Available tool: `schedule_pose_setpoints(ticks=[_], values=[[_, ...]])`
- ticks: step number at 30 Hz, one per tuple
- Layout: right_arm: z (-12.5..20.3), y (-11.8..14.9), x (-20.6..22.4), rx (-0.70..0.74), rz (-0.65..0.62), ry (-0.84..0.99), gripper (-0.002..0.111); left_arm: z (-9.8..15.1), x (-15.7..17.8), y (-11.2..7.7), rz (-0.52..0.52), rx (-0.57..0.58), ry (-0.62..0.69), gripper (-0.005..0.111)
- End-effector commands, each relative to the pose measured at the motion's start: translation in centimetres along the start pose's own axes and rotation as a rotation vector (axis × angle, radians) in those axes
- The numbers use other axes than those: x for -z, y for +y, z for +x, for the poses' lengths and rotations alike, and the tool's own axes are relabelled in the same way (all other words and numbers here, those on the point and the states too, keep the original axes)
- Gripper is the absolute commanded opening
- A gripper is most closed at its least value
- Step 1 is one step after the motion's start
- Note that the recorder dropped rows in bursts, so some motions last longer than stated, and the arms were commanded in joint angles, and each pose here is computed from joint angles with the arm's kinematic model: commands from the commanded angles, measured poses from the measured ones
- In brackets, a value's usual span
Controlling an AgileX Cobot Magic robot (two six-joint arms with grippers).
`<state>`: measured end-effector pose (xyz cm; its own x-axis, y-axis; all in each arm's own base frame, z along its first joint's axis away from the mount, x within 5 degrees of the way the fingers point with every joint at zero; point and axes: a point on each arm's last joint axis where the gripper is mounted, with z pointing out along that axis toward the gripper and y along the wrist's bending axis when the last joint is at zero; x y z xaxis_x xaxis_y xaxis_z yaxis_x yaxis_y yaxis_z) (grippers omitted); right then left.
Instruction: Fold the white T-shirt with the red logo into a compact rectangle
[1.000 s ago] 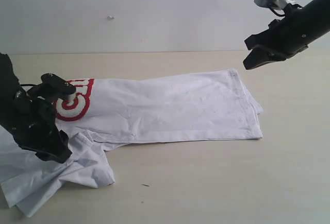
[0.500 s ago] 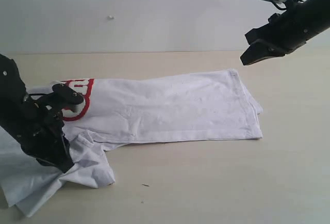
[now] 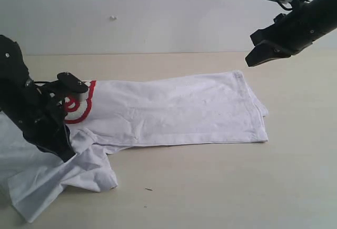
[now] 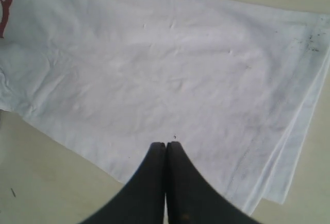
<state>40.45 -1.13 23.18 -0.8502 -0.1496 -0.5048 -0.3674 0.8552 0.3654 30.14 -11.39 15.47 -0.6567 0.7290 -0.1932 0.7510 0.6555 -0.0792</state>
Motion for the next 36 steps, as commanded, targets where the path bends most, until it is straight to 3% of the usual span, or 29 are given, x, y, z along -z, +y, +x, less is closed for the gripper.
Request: schedule_pose_setpoints(ticks=[1,9,16,20,23,25,28,31,33,36], values=[[-0.3,0.2,0.4,0.02,0.005,-0.022,0.0,-0.8,1.7,0.4,-0.062,-0.065,-0.02,0.0],[-0.4,0.1,0.4,0.025,0.018,-0.024,0.0,-1.5,2.8,1.3,-0.274,-0.328,0.053,0.0],[-0.4,0.0,0.4,0.034,0.025,-0.029,0.0,-3.8,2.9,0.2,-0.423,-0.533,-0.044,0.0],[-0.4,0.0,0.4,0.039,0.031,-0.032,0.0,-4.6,2.7,-0.2,-0.486,-0.66,-0.036,0.001],[-0.4,-0.1,0.4,0.039,0.034,-0.034,0.0,-4.6,1.9,0.0,-0.51,-0.734,0.014,0.014],[-0.5,-0.1,0.4,0.04,0.038,-0.036,0.0,-4.7,1.5,0.1,-0.515,-0.755,0.022,0.029],[-0.5,-0.1,0.4,0.04,0.041,-0.039,0.0,-4.9,1.0,0.4,-0.541,-0.762,0.017,0.047],[-0.5,-0.1,0.4,0.04,0.044,-0.042,0.0,-5.4,1.2,0.8,-0.605,-0.714,-0.029,0.049],[-0.5,-0.2,0.4,0.04,0.046,-0.043,0.0,-5.4,1.3,1.0,-0.629,-0.636,-0.049,0.049],[-0.6,-0.2,0.4,0.04,0.05,-0.047,0.0,-4.9,1.2,1.1,-0.6,-0.405,-0.052,0.047]])
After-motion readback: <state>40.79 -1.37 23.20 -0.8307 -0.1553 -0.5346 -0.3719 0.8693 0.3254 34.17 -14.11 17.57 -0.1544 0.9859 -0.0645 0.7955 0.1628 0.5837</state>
